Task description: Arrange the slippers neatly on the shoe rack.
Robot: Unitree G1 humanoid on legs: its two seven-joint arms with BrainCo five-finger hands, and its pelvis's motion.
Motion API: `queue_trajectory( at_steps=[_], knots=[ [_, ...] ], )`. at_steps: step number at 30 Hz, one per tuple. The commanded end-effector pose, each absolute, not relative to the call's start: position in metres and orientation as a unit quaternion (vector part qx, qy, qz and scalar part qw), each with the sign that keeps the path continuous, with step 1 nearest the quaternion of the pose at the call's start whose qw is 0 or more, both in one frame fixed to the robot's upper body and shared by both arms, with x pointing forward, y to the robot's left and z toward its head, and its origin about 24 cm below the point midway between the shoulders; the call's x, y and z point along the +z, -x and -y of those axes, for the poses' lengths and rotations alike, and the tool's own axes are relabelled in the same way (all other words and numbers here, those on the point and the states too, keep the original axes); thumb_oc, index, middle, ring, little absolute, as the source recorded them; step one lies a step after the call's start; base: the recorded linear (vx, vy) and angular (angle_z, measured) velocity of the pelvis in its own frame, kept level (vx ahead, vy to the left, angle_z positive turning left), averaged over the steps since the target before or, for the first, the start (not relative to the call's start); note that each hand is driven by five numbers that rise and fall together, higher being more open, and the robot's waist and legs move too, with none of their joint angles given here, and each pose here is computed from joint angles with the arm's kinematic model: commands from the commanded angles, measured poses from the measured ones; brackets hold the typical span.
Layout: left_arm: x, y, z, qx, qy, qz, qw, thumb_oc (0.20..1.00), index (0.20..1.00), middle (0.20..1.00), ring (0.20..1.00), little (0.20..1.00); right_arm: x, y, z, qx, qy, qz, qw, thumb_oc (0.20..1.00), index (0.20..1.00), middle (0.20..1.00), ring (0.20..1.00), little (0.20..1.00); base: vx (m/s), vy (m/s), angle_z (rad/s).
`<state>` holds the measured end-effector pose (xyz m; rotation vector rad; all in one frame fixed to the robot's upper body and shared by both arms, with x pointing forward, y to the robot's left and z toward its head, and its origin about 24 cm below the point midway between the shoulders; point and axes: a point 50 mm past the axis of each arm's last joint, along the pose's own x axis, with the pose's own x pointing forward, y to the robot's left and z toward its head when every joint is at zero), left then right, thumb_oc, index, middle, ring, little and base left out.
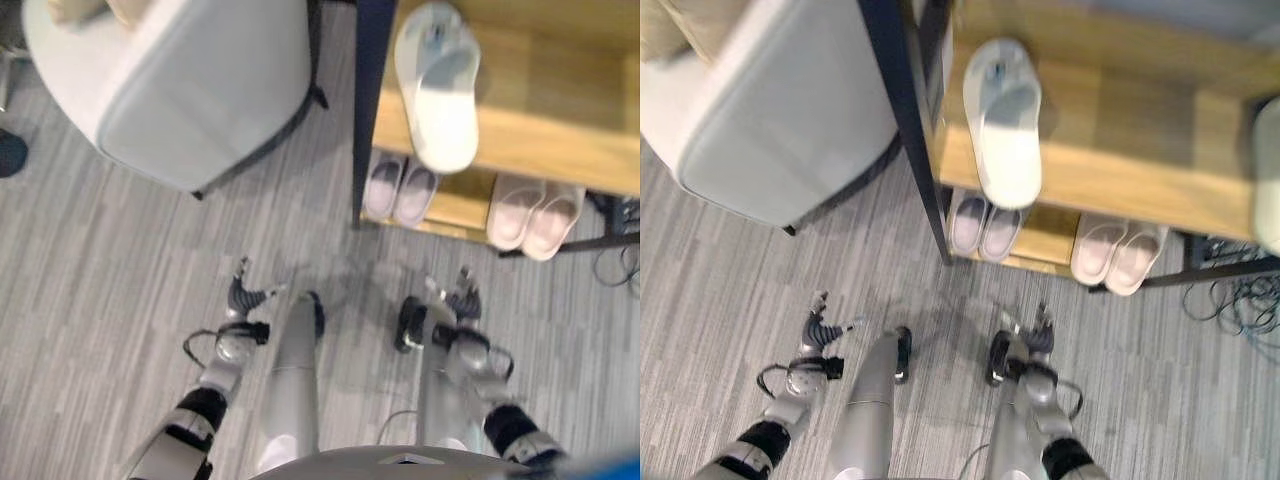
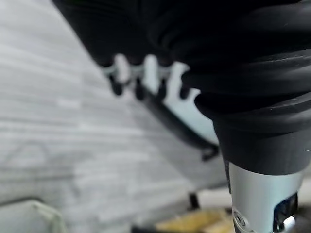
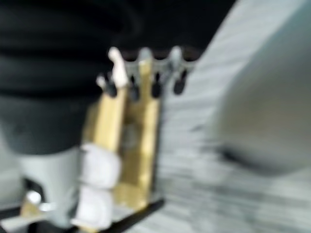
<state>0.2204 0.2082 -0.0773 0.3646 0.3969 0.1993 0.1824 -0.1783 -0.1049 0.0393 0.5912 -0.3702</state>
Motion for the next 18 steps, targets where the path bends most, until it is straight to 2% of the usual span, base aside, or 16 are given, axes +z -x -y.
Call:
queue_trajectory(
  at_steps=[1,5,8,18],
  knots=[
    [-0.073,-0.22,-0.186,-0.005,-0.202,-0.159,0.966,1.0,1.0,1.0,1.0,1.0,-0.113,-0.171,0.214,-0.191,0.001,-0.317,0.929,1.0,1.0,1.0,1.0,1.0,0.21,0.072,0.01],
    [-0.074,-0.204,-0.152,-0.113,-0.204,-0.141,0.962,1.0,1.0,1.0,1.0,1.0,-0.133,-0.13,0.23,-0.215,0.036,-0.384,0.897,1.0,1.0,1.0,1.0,1.0,0.11,0.014,-0.29],
    [-0.076,-0.199,-0.14,-0.154,-0.222,-0.139,0.953,1.0,1.0,1.0,1.0,1.0,-0.137,-0.12,0.236,-0.209,0.075,-0.406,0.887,1.0,1.0,1.0,1.0,1.0,0.04,-0.182,-0.24],
    [-0.052,-0.221,-0.121,-0.18,-0.187,-0.092,0.961,1.0,1.0,1.0,1.0,1.0,-0.122,-0.138,0.239,-0.134,0.162,-0.362,0.908,1.0,1.0,1.0,1.0,1.0,-0.01,-0.292,-0.23]
  ],
)
